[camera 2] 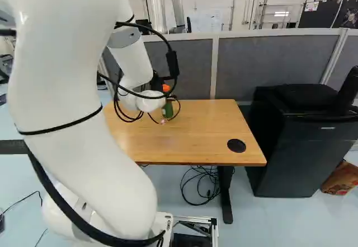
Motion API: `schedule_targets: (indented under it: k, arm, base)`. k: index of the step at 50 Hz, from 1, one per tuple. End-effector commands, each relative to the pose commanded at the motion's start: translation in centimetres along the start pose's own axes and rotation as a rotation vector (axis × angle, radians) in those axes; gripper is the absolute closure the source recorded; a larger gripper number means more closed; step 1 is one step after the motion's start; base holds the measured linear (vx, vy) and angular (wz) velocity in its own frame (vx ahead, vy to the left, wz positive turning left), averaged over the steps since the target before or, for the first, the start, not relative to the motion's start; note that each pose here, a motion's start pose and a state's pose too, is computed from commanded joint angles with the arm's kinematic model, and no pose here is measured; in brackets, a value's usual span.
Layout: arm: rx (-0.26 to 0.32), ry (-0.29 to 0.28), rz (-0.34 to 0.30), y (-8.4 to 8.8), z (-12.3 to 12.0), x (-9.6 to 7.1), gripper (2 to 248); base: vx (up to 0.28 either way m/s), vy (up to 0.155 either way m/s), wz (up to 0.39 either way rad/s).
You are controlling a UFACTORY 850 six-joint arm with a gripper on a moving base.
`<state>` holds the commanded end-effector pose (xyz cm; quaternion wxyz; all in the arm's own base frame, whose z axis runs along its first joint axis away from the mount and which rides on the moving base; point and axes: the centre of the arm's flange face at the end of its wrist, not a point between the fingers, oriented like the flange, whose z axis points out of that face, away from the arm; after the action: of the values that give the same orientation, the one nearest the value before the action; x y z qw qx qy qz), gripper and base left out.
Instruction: Pick up the green bottle from the table
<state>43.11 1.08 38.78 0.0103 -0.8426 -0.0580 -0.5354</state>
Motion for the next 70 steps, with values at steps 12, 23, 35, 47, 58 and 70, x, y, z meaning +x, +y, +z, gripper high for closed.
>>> schedule_targets:
  k: [12, 23, 35, 47, 58, 70]
  arm:
    - [0.006, 0.027, -0.006, -0.6, -3.0, 0.0, 238]
    - [0.006, 0.053, -0.008, -0.7, -4.3, 0.5, 238]
    - [0.006, 0.059, -0.009, -0.7, -4.5, 0.7, 238]
    - [0.006, 0.060, -0.009, -0.7, -4.6, 0.7, 238]
    - [0.003, 0.061, -0.005, -0.7, -4.9, 0.4, 238]
    - [-0.003, 0.065, 0.003, -0.7, -5.6, -0.4, 238]
  base:
    - [0.000, 0.000, 0.000]
    - [0.000, 0.000, 0.000]
    - [0.000, 0.000, 0.000]
    - [0.000, 0.000, 0.000]
    - [0.000, 0.000, 0.000]
    - [0.000, 0.000, 0.000]
